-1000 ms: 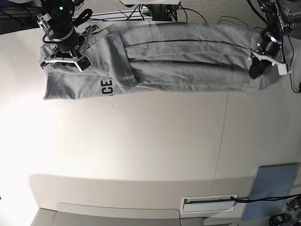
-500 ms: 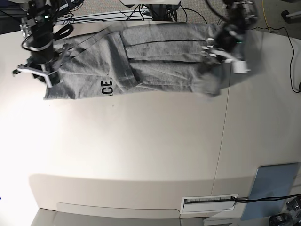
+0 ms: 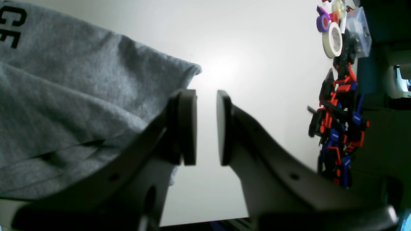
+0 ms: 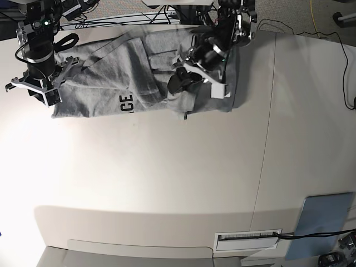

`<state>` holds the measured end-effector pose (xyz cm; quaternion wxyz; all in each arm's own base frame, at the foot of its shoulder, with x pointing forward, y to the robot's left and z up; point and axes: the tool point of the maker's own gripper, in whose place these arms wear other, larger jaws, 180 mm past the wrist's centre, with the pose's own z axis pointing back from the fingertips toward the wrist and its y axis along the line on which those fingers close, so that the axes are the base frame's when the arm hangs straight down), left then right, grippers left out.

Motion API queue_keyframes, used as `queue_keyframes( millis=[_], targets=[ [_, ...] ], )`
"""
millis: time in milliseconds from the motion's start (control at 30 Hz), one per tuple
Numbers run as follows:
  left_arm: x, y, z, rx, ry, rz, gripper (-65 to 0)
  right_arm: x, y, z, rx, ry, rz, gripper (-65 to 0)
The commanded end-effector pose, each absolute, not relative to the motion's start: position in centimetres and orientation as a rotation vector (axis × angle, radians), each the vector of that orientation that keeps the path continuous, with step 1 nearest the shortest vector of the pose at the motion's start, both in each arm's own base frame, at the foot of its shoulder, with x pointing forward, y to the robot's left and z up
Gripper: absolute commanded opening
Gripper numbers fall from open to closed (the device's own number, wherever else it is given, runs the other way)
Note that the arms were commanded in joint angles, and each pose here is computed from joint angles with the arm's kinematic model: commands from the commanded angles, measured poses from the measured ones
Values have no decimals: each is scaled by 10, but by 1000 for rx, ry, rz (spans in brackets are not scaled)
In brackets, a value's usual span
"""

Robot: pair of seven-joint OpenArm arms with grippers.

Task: Fold the T-shirt properly
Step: 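Grasp the folded strip's end with the left gripper and fold it toward the right gripper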

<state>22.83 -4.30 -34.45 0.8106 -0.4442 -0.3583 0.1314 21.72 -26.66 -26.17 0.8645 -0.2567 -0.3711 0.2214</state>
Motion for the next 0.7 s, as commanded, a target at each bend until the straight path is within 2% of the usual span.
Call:
queue_keyframes(
  millis=[0,33,67,133,167,200,467,667],
  targets=[
    [236,-54,-325,-1003,-812,266,-650,221,-267,-252,-558,-811,471,-538],
    [235,-61,-321,-1024,-815,224,-650,221,-267,-252,-558,-811,471,-538],
    [232,-69,-315,-1052,-821,175,-578,221,-267,-252,-557,-811,471,-538],
    [227,-86,-302,-1105,-842,71,-354,221,-266,-252,-552,-812,470,-538],
    [225,-93,-296,-1125,-858,21,-265,221,-266,-252,-547,-812,469,-538],
    [225,-98,-291,-1137,-869,-11,-219,221,-266,-253,-547,-811,469,-538],
    [231,-111,-271,-1167,-897,-234,-212,219,-269,-254,-556,-790,462,-538],
    [230,-83,-287,-1014,-870,-429,-212,226,-279,-240,-587,-869,391,-538]
  ],
)
